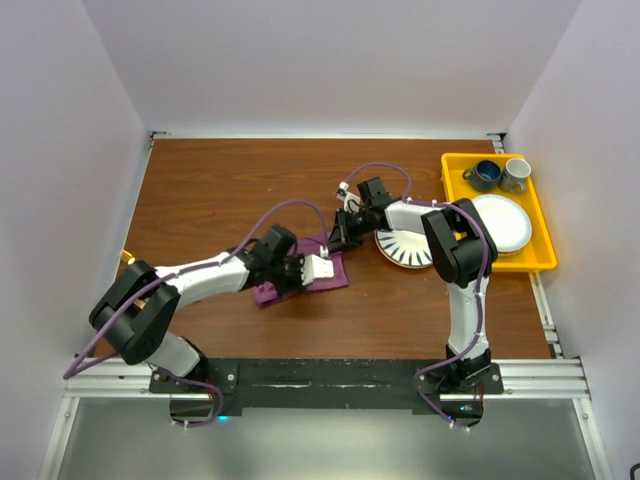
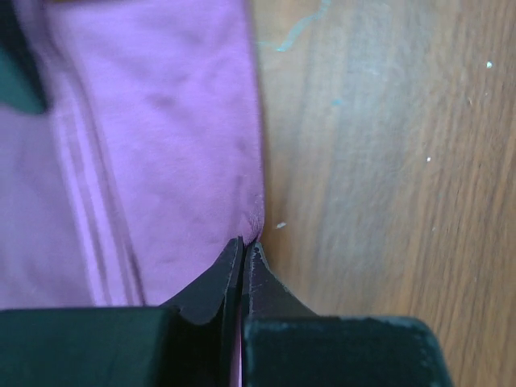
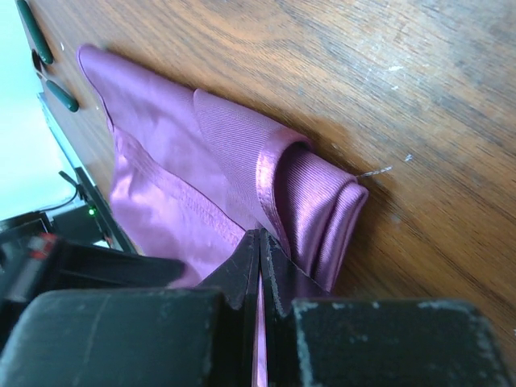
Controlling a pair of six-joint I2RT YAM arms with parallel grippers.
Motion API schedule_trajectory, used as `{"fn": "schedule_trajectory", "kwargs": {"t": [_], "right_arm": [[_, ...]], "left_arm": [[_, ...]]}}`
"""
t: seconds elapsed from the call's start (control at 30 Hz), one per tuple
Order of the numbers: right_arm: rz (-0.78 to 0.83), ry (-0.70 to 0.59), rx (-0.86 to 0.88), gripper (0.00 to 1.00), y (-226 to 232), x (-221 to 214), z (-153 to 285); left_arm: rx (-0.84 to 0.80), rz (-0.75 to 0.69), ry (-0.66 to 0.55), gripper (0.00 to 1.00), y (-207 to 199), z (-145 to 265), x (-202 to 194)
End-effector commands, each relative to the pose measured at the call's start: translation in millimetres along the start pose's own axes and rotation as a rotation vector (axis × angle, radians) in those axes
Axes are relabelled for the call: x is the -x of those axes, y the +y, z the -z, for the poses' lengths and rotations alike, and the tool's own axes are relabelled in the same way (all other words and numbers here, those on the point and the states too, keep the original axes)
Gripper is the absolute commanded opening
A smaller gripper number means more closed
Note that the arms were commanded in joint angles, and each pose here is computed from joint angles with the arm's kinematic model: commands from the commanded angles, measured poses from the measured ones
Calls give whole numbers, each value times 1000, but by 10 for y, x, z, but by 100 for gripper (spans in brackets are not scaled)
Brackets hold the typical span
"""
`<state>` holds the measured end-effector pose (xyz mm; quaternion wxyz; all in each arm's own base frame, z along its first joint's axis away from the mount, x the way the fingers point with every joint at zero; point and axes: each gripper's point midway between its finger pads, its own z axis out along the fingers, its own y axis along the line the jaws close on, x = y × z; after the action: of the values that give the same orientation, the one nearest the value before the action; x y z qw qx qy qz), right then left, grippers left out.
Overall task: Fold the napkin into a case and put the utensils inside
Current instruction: Pick up the 2/3-rectangle-folded napkin from the center of the board, then fold the 2/3-rectangle-folded napkin at the center of the board.
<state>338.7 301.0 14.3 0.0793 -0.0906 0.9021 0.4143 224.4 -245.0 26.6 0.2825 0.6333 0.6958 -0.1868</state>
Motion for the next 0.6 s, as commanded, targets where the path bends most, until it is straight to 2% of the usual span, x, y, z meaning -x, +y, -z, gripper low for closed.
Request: {"fn": "schedule_trajectory", "kwargs": {"t": [0.0,0.3,0.57], "right_arm": [[2,53,-217,0,-558,-269,-119],[16,55,-210,0,-542,-251,-129],[26,65,-203,0,-525,-253,-133]], "left_arm": [[-96,92,-133,0,138,247,365],[-191,291,-204,0,535,318,408],[-269,549,-209,0,894,167,-7]]}}
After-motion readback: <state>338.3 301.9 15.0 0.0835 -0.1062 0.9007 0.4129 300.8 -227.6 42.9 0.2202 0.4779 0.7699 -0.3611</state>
